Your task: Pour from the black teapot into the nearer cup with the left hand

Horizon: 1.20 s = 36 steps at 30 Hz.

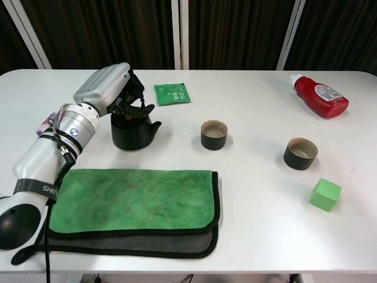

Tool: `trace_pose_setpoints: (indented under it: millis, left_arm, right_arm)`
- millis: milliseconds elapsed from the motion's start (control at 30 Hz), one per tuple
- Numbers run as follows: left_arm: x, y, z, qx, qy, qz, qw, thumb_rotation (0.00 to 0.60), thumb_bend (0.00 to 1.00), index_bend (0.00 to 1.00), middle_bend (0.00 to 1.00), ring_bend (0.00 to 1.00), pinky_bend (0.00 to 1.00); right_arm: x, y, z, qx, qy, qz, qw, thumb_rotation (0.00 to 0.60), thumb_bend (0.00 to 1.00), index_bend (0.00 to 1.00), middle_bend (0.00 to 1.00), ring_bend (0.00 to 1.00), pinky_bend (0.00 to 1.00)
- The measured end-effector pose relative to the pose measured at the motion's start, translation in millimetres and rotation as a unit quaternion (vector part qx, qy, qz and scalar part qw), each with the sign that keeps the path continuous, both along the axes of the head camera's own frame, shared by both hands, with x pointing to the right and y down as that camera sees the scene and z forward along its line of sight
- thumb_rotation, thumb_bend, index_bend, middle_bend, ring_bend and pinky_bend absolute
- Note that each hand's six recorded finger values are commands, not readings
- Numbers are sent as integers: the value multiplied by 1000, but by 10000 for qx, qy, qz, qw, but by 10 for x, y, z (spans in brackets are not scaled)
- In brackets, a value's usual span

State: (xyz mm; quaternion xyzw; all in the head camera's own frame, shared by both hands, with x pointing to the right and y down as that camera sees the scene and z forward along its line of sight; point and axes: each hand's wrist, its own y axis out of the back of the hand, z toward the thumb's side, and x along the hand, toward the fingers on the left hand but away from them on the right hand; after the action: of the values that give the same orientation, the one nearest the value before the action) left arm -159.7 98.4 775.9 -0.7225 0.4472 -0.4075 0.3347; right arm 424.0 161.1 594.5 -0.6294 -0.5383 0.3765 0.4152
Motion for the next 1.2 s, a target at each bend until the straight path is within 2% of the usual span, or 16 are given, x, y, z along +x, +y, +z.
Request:
trace_pose_setpoints:
  millis: [267, 367, 433, 633, 767, 867, 1200]
  left_arm:
    - [-2, 5, 4, -40, 73, -22, 10000, 578, 57, 999, 1000, 990, 433]
    - [-3, 6, 0, -48, 121, -30, 9999, 500, 45, 980, 996, 977, 437]
    - [-9, 10, 2, -67, 175, -43, 9998, 468, 41, 967, 987, 968, 438]
    - [-28, 21, 19, -125, 237, -73, 9996, 439, 39, 958, 977, 957, 437]
    - [-27, 15, 11, -132, 315, -94, 9994, 344, 39, 934, 960, 941, 432]
    - [-27, 12, 0, -121, 363, -89, 9992, 298, 40, 912, 946, 928, 433]
    - [-20, 29, -1, -79, 313, 42, 9995, 276, 47, 802, 895, 864, 436]
  right_arm:
    - [8, 7, -4, 2, 5, 7, 10000, 600, 230, 0, 0, 0, 0]
    - [5, 9, -2, -3, 5, 4, 10000, 600, 230, 0, 0, 0, 0]
    - [2, 11, 0, -6, 4, 1, 10000, 600, 231, 0, 0, 0, 0]
    - [-5, 11, 3, -9, 10, -6, 10000, 600, 230, 0, 0, 0, 0]
    - [-8, 12, 2, -7, 10, -8, 10000, 600, 231, 0, 0, 0, 0]
    - [-4, 13, -1, -5, 13, -3, 10000, 600, 230, 0, 0, 0, 0]
    - [-4, 6, -9, 6, 7, -7, 10000, 600, 231, 0, 0, 0, 0]
